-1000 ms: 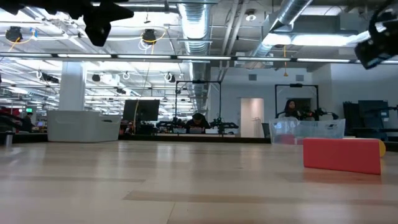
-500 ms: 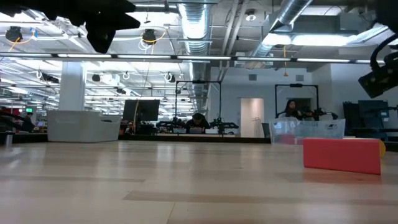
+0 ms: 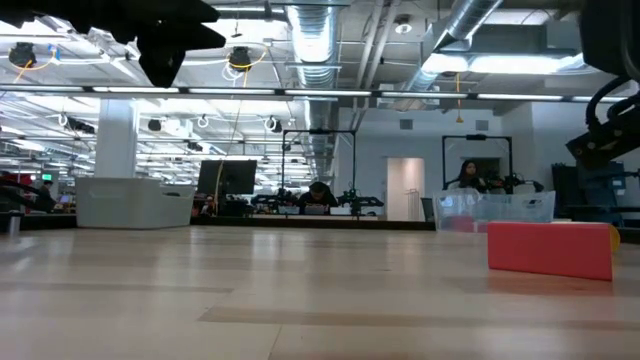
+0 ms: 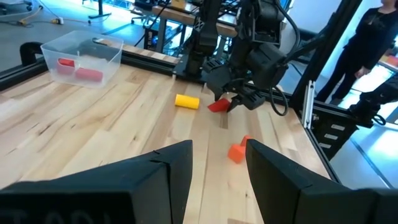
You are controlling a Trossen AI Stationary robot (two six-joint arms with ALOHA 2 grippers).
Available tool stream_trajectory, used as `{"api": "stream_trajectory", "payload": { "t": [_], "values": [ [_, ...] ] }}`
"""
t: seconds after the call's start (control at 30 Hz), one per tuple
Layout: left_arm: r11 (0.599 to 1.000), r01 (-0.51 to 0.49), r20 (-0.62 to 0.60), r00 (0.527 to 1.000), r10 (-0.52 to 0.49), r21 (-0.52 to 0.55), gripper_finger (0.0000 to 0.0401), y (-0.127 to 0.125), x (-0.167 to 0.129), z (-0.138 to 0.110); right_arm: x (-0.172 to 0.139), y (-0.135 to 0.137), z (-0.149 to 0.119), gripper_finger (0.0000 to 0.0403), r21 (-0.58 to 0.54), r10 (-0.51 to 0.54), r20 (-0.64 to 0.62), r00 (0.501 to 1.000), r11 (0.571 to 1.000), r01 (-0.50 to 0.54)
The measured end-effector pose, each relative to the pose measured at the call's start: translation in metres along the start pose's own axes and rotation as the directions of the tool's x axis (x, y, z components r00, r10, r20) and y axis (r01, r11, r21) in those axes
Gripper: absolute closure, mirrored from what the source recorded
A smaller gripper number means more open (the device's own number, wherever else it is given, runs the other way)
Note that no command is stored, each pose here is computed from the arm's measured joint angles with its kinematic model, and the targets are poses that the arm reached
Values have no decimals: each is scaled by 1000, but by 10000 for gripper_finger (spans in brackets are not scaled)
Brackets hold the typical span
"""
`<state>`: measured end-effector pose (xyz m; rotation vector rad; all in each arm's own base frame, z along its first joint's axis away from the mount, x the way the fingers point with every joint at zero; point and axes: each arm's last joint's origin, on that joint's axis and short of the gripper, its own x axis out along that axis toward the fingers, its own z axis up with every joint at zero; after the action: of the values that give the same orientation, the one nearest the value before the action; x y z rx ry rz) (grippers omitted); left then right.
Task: Sort & place blocks by color
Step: Put the red block into the transparent bin
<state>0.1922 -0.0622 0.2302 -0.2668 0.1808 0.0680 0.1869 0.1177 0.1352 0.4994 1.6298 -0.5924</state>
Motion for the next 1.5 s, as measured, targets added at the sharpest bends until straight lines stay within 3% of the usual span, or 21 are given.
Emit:
{"api": "stream_trajectory", "payload": {
  "t": [0.2, 0.47, 0.67, 0.77, 0.87, 1.0, 1.13, 1.2, 1.3, 1.4, 1.5],
  "values": [
    [1000, 10, -3, 1000, -10, 2, 266, -2, -1, -1, 1, 3, 1, 166, -11, 31, -1, 1000, 999, -31],
    [1000, 10, -3, 1000, -10, -7, 266, -2, -1, -1, -4, 3, 0, 292, -15, 33, -9, 999, 999, -33],
    [1000, 9, -3, 1000, -9, -16, 266, -2, -1, -1, -36, 4, -6, 292, -40, 45, 76, 996, 998, -42],
    [1000, 8, -2, 1000, -8, -17, 266, -2, -1, -1, -59, 3, -5, 291, -39, 84, 199, 976, 996, -77],
    [1000, -13, 6, 1000, 13, -17, 266, -1, -1, 0, -81, 1, 8, 275, 6, 131, 445, 886, 989, -149],
    [999, -36, 15, 999, 36, -17, 266, -1, -1, 0, -106, -1, 36, 269, 18, 175, 728, 663, 961, -274],
    [999, -32, 27, 999, 33, -23, 266, -1, -1, 1, -124, -2, 74, 278, -100, 284, 794, 538, 933, -346],
    [999, -27, 40, 999, 28, -27, 266, -2, -1, 3, -130, -9, 94, 280, -154, 341, 789, 511, 915, -372],
    [1000, -19, 50, 999, 20, -21, 266, -2, -1, 4, -128, -36, 121, 278, -109, 324, 767, 555, 917, -384],
    [1000, -17, 48, 999, 18, -20, 266, -2, -1, 4, -121, -76, 140, 275, 29, 208, 728, 653, 942, -333],
    [1000, 1, 41, 999, 0, -19, 266, -3, -1, 3, -117, -122, 149, 275, 180, 91, 678, 729, 941, -285]
  ]
}}
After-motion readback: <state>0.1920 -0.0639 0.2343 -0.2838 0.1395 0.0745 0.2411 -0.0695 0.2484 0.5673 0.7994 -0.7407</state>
